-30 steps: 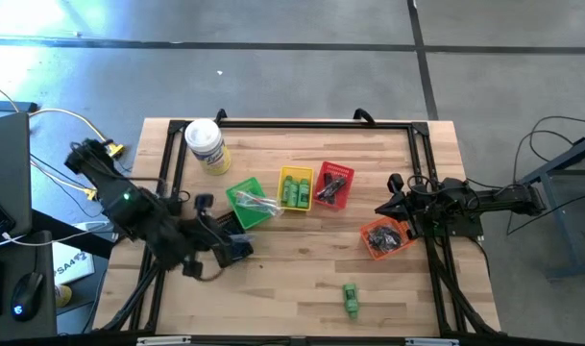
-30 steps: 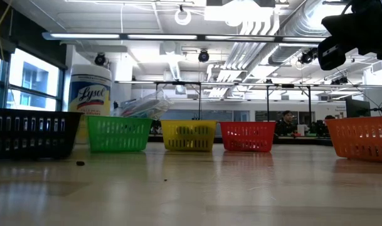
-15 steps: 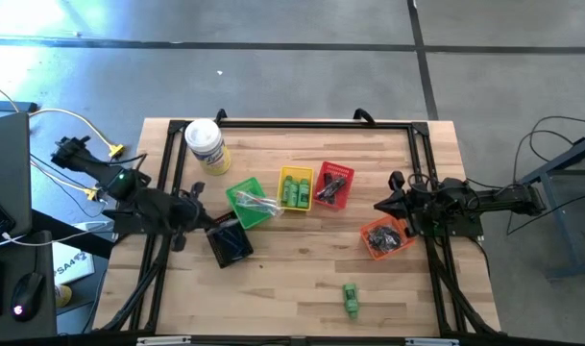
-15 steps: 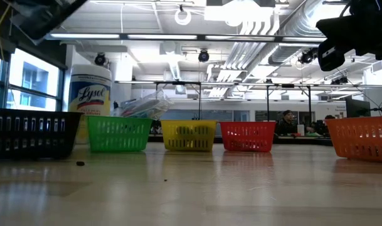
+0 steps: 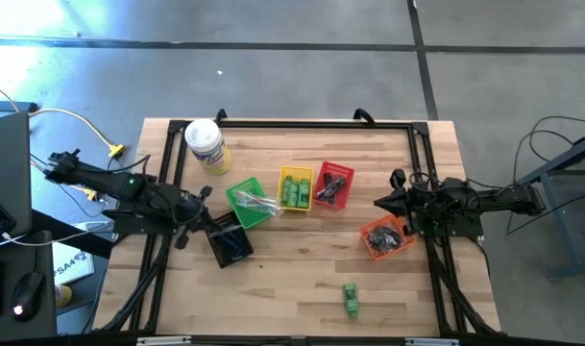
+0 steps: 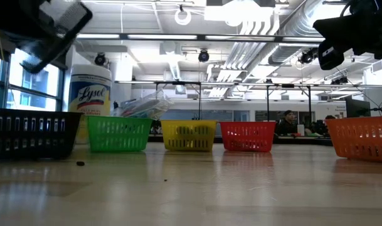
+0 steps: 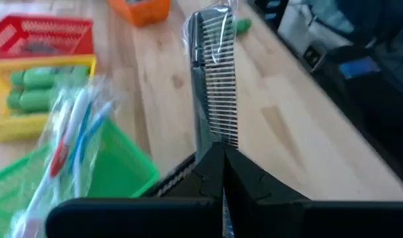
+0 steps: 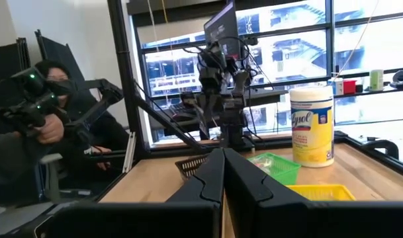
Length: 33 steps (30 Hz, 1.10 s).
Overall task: Pick & Place Travel size toiletries
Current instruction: Put the black comb into the red bin
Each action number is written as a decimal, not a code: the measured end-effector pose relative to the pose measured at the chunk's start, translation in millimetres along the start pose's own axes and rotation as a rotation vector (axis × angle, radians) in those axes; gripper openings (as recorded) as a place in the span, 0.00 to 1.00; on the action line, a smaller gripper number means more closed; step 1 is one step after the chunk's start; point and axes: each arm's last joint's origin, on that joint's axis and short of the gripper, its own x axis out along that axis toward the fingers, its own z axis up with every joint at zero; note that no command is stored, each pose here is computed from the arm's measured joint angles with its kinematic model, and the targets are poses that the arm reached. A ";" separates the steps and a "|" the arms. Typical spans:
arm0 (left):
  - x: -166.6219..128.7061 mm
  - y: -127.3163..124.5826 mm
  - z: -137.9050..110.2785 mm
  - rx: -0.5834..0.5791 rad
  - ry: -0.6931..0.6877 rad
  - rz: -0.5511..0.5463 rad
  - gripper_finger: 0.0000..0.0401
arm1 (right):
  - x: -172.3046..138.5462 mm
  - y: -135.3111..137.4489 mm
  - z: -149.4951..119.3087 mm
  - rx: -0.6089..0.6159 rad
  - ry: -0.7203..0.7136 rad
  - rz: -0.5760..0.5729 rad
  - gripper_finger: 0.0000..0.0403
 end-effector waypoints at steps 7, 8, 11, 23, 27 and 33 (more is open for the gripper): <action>-0.2 7.5 -14.4 -0.023 -0.132 0.040 0.00 | 0.0 0.2 -1.8 0.005 0.020 0.012 0.01; 1.4 7.7 -18.2 -0.023 -0.140 0.039 0.00 | 0.0 0.3 -1.9 0.005 0.021 0.018 0.01; 7.9 8.5 -28.2 -0.020 -0.169 0.038 0.00 | 0.0 0.6 -1.8 0.007 0.022 0.028 0.01; 21.1 10.6 -49.8 -0.041 -0.181 0.039 0.00 | 0.0 0.7 -1.9 0.008 0.022 0.028 0.01; 21.9 10.8 -51.4 -0.039 -0.174 0.040 0.00 | 0.0 0.6 -1.8 0.021 0.022 0.028 0.01; 21.8 10.8 -50.9 -0.039 -0.180 0.039 0.00 | 0.0 0.7 -1.7 0.027 0.021 0.028 0.01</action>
